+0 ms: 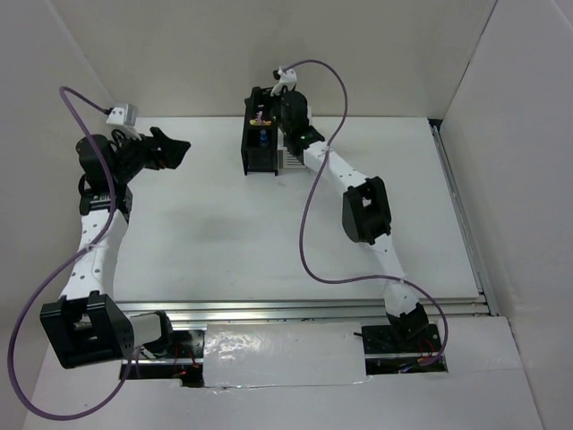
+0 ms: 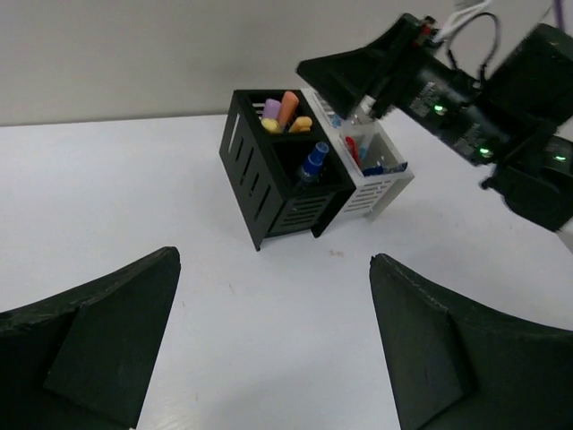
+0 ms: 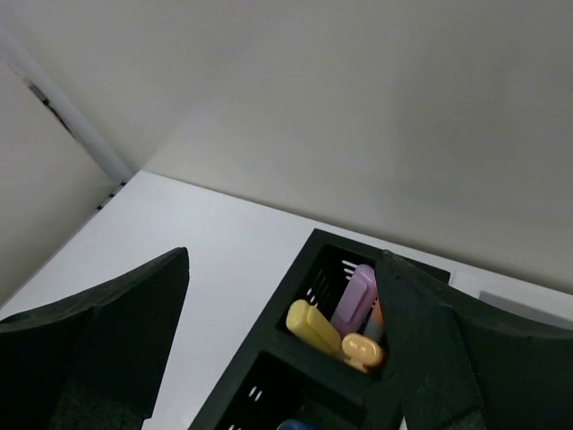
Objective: Sort the stationery into containers
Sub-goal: Reset both arms
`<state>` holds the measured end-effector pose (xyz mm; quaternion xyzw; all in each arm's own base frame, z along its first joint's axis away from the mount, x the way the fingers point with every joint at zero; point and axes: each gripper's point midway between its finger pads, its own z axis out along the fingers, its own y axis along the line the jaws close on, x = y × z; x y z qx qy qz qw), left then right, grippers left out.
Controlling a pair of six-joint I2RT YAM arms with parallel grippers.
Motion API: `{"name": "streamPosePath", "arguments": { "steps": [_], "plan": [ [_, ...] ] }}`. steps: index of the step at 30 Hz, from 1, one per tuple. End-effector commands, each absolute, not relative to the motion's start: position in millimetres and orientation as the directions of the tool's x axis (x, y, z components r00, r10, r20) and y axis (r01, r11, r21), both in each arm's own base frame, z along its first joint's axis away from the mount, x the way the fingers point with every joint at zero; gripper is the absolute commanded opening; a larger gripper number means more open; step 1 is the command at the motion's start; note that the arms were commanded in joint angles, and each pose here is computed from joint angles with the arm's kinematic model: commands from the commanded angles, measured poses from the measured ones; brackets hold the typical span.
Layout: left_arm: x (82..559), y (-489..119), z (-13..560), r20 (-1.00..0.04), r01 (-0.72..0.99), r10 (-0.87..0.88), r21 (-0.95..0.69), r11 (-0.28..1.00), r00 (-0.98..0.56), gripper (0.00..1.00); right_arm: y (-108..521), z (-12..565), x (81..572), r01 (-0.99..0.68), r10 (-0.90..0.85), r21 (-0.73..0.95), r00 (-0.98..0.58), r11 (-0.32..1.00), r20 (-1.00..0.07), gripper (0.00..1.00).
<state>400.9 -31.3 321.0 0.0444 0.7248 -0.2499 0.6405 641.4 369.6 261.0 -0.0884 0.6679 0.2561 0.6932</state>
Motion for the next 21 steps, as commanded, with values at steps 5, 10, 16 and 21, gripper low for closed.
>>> {"name": "streamPosePath", "arguments": {
  "steps": [5,10,16,21],
  "plan": [
    [395,-1,307,-0.926,0.185,-0.165,-0.238,0.953,-0.339,0.99,279,462,525,-0.505,0.248,0.231,-0.035,0.831,-0.968,0.97],
    [376,15,264,-0.886,0.085,-0.124,-0.180,0.980,-0.446,0.99,161,405,457,-0.346,0.119,0.188,-0.211,0.919,-0.970,1.00],
    [349,19,226,-0.855,0.042,-0.110,-0.152,0.987,-0.507,1.00,23,315,363,-0.112,0.077,0.119,-0.321,0.987,-0.944,1.00],
    [334,10,197,-0.799,0.031,-0.122,-0.173,0.984,-0.589,0.99,-10,249,308,-0.037,0.115,0.139,-0.377,0.990,-0.919,1.00]
  ]
}}
